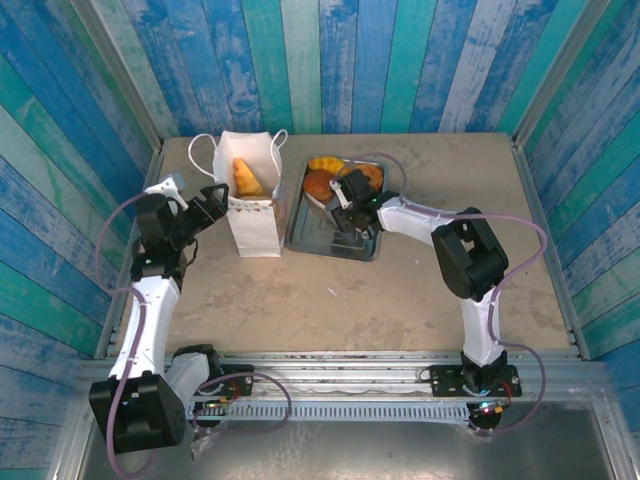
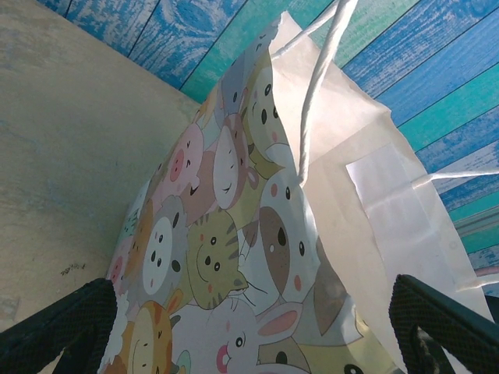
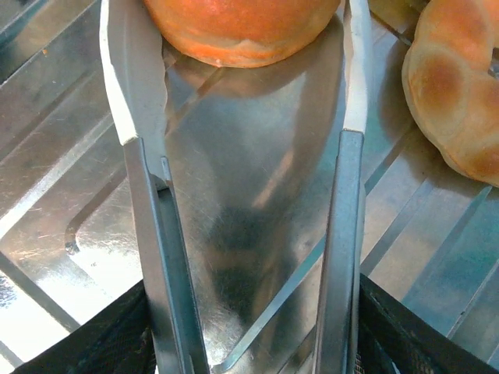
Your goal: Place the fake bread into the paper bag
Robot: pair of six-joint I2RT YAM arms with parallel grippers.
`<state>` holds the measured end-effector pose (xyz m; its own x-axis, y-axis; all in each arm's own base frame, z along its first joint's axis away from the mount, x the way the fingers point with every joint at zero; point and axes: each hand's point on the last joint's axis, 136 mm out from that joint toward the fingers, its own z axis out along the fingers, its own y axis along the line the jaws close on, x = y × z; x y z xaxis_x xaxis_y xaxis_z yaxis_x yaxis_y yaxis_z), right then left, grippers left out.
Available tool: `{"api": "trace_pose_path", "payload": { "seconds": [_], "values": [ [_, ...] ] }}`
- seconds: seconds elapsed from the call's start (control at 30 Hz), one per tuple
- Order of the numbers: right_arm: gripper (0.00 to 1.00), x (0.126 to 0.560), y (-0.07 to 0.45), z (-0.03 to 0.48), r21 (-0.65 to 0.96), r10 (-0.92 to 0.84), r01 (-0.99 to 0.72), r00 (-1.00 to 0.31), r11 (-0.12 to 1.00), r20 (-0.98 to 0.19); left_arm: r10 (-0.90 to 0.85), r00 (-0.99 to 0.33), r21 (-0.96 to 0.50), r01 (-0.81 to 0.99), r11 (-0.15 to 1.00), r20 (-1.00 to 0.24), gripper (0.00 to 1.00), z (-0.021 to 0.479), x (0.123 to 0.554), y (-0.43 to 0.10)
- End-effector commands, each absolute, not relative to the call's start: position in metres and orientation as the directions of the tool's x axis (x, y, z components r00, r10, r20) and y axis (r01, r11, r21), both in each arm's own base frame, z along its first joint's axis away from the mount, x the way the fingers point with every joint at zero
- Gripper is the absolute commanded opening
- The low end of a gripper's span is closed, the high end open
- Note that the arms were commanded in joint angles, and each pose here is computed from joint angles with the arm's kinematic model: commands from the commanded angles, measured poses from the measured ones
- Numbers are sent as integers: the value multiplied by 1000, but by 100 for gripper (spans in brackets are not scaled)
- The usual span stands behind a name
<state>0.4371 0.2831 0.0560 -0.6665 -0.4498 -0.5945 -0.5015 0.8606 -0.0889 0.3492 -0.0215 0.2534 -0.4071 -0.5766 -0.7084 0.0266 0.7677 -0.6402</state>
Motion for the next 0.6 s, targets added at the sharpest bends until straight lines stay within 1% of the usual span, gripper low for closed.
{"api": "trace_pose_path", "payload": {
  "seconds": [0.0,0.27,0.57],
  "values": [
    [58,444,286,62,-84,-433,-490,-662,868,-612,-557,-373,-615,51,787,-742,94,271,349,-20],
    [46,435,274,92,-80,-394,-459,-645,885,-654,-554,-345,-601,37,798,-757,94,286,346,-15],
    [43,405,251,122,-79,-372,-441,-631,894,-681,-573,-317,-608,15,794,-756,94,302,345,-11]
  ]
}}
